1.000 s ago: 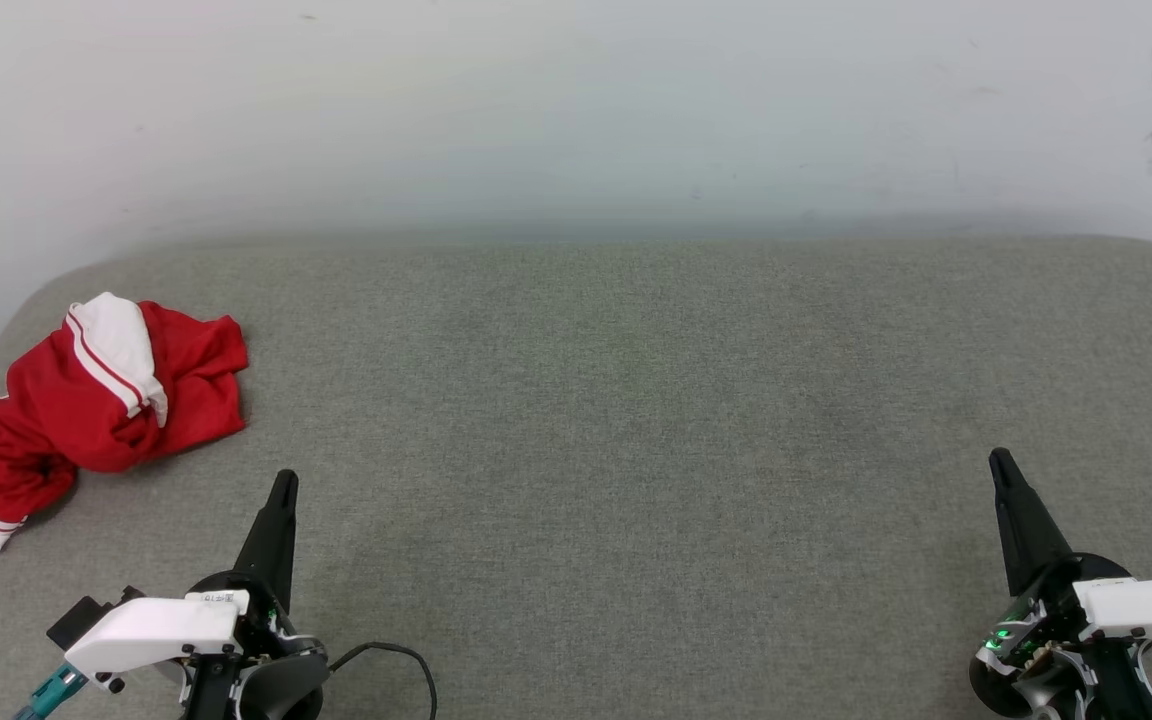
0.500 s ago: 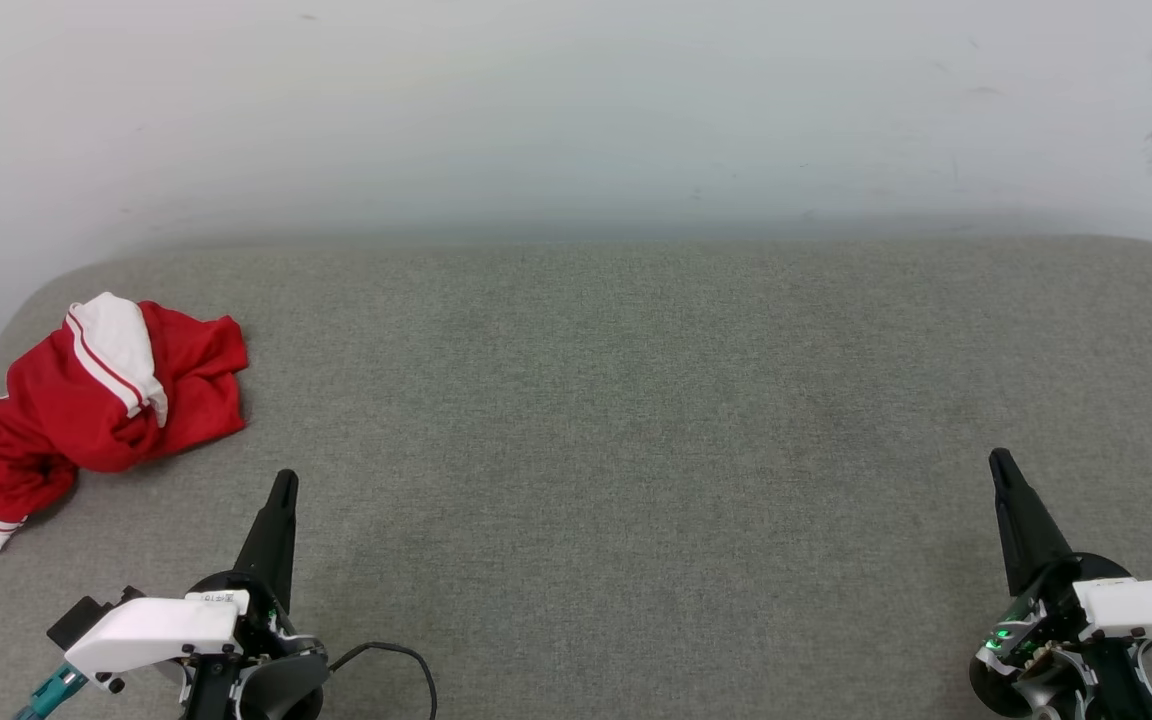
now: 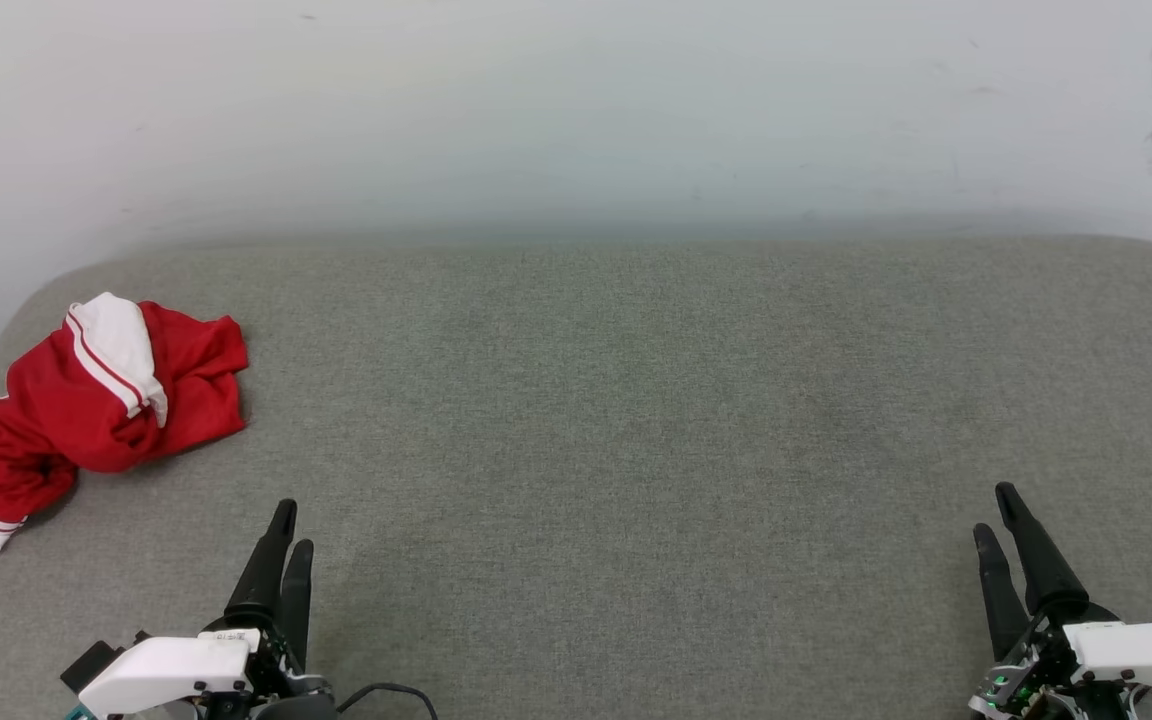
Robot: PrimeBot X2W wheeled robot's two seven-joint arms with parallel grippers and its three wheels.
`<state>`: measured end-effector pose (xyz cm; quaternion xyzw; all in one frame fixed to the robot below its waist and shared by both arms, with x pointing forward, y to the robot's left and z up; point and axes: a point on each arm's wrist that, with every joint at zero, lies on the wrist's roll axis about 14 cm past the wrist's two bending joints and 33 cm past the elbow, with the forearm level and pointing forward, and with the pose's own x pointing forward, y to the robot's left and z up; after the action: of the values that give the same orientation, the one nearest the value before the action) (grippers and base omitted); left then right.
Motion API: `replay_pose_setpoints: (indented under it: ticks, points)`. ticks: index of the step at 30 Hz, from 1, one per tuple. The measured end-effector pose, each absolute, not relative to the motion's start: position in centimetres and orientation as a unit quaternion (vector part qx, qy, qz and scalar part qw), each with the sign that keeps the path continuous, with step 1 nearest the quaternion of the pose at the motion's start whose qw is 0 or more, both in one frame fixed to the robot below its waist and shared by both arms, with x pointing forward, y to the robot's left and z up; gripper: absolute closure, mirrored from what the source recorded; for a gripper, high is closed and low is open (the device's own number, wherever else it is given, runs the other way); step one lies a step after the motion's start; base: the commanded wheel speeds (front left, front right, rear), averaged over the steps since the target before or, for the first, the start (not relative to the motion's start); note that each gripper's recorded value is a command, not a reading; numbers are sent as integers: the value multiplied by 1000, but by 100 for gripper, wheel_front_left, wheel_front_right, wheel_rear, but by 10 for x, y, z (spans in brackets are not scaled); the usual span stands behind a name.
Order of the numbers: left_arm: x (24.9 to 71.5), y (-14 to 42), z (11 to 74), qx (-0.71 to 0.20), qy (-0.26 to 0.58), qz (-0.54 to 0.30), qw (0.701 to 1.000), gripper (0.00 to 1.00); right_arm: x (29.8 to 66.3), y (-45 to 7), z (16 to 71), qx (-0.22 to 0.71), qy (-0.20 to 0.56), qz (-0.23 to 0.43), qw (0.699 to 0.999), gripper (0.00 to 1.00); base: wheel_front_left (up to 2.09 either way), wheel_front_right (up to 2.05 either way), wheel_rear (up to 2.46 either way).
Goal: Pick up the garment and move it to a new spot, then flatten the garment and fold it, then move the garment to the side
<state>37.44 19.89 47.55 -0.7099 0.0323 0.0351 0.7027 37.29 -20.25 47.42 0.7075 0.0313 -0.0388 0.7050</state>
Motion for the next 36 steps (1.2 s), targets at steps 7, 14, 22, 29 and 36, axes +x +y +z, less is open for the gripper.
replay_pose_setpoints:
  ticks: [7, 14, 22, 29, 36]
  points:
    - [375, 201, 480, -694, 20, 38, 719, 0, 370, -208, 474, 687, 22, -50, 724, 0, 0, 0, 0]
    - [377, 204, 487, -650, 13, 42, 759, 0, 371, -214, 482, 645, 7, -52, 762, 0, 0, 0, 0]
    - [380, 205, 498, -593, 5, 46, 804, 0, 371, -220, 496, 585, -15, -48, 810, 0, 0, 0, 0]
    - [381, 202, 503, -535, 5, 49, 843, 0, 372, -217, 510, 515, -29, -35, 856, 0, 0, 0, 0]
    - [381, 201, 506, -477, 3, 55, 877, 0, 370, -211, 516, 449, -33, -24, 892, 0, 0, 0, 0]
